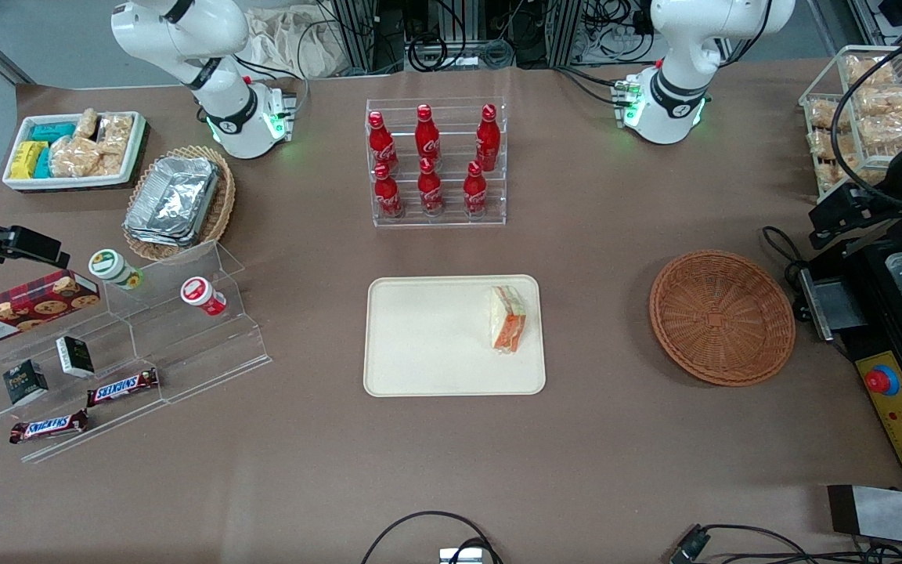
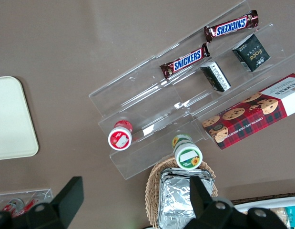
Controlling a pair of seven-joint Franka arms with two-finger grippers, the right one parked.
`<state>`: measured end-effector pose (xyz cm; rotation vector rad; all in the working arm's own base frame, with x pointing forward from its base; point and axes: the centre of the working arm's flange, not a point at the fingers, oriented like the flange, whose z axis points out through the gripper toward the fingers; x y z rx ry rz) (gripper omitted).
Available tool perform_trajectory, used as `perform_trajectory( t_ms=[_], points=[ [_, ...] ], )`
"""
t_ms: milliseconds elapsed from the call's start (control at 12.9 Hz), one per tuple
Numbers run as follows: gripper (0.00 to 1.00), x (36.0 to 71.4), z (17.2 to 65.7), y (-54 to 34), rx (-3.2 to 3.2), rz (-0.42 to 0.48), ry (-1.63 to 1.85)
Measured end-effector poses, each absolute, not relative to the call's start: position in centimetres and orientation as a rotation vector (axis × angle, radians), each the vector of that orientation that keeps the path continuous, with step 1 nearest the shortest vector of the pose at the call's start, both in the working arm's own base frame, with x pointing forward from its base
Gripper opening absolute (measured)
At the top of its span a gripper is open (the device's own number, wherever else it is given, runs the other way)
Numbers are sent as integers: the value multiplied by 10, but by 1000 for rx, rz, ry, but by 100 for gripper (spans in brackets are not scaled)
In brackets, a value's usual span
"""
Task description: Place sandwich from basket to tray
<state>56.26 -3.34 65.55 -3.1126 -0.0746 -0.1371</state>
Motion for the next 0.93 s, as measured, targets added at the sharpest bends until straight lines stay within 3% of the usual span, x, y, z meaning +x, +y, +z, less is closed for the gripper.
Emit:
perform_trajectory(
  t_ms=[933],
  points=[
    [100,572,642,-24,-3140,-99,-92]
  ],
)
